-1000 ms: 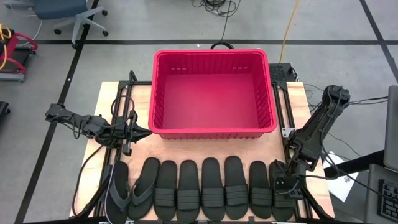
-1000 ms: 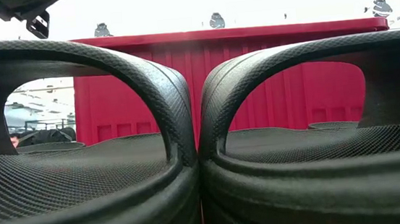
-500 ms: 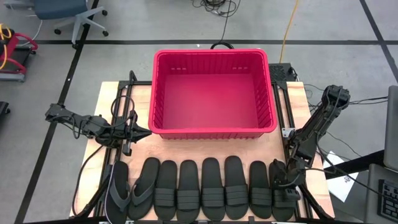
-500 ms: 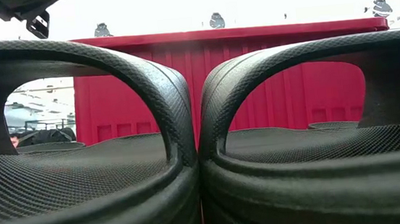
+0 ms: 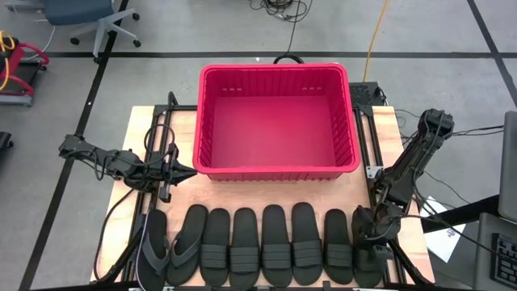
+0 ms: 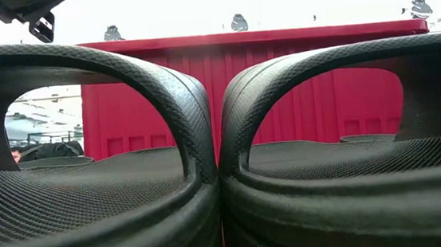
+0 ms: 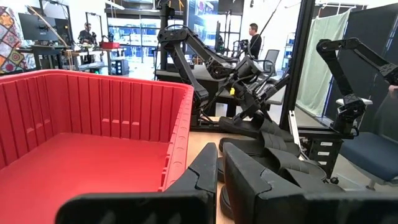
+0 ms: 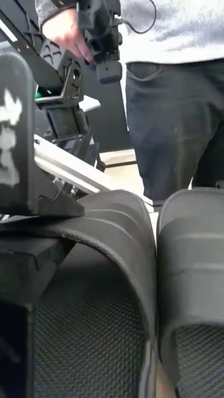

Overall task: Pick and place slides into bin
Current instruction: Put the black slide into the red bin

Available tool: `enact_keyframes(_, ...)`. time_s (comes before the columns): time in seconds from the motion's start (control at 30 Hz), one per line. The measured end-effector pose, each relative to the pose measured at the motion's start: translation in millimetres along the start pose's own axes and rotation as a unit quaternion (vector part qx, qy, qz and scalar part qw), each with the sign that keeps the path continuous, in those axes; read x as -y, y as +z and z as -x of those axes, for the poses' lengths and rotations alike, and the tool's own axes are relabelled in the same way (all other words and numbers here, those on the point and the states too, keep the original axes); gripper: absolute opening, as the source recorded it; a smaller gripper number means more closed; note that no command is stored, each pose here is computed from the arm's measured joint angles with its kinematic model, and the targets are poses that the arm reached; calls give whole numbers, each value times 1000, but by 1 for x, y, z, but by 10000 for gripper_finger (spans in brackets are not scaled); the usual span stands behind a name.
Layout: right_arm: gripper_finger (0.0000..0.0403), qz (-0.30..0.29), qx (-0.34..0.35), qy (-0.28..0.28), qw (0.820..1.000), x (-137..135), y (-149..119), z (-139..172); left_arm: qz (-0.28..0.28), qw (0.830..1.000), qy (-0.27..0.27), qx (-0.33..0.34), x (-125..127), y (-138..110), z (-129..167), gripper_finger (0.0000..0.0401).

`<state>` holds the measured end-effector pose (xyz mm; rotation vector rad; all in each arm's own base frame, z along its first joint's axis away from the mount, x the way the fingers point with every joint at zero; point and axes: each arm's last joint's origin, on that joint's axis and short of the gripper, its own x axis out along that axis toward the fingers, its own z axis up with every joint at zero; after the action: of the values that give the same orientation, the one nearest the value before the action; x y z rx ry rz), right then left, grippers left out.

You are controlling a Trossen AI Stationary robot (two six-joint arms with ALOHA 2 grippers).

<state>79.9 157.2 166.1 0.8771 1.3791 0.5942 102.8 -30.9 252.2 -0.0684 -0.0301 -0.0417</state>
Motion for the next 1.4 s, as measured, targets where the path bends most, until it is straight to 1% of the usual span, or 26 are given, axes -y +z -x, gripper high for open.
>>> enact_keyframes(0.13,4,11,-1,-1,1000,-9,0,5,0,1000,0,0,0,0,0,26)
enact_keyframes(0.23,3,30,0,2,1000,-16,1,7,0,1000,0,0,0,0,0,26)
enact_keyframes(0.37,3,54,2,-10,998,-33,1,15,0,1000,0,0,0,0,0,26)
enact_keyframes(0.5,2,77,35,-36,996,-45,6,24,0,1000,0,0,0,0,0,26)
enact_keyframes(0.57,2,103,61,-39,992,-57,11,32,0,1000,0,0,0,0,0,26)
enact_keyframes(0.63,1,138,96,-41,985,-74,18,44,0,1000,0,0,0,0,0,26)
enact_keyframes(0.7,1,163,132,-65,976,-86,27,60,0,1000,0,0,0,0,0,26)
enact_keyframes(0.73,1,176,152,-84,969,-91,32,68,0,1000,0,0,0,0,0,26)
enact_keyframes(0.8,1,203,206,-119,950,-105,41,90,0,1000,0,0,0,0,0,26)
enact_keyframes(0.87,1,234,268,-149,923,-121,50,116,0,1000,0,0,0,0,0,26)
enact_keyframes(0.93,1,257,321,-191,891,-134,54,142,0,1000,0,0,0,0,0,26)
enact_keyframes(1.0,1,259,361,-236,864,-143,57,169,0,1000,0,0,0,0,0,26)
enact_keyframes(1.1,1,243,416,-271,833,-156,56,212,0,1000,0,0,0,0,0,26)
enact_keyframes(1.2,2,238,462,-303,799,-167,49,255,0,1000,0,0,0,0,0,26)
enact_keyframes(1.3,2,245,485,-353,762,-174,37,290,0,1000,0,0,0,0,0,26)
enact_keyframes(1.4,1,259,476,-397,741,-180,20,317,0,1000,0,0,0,0,0,26)
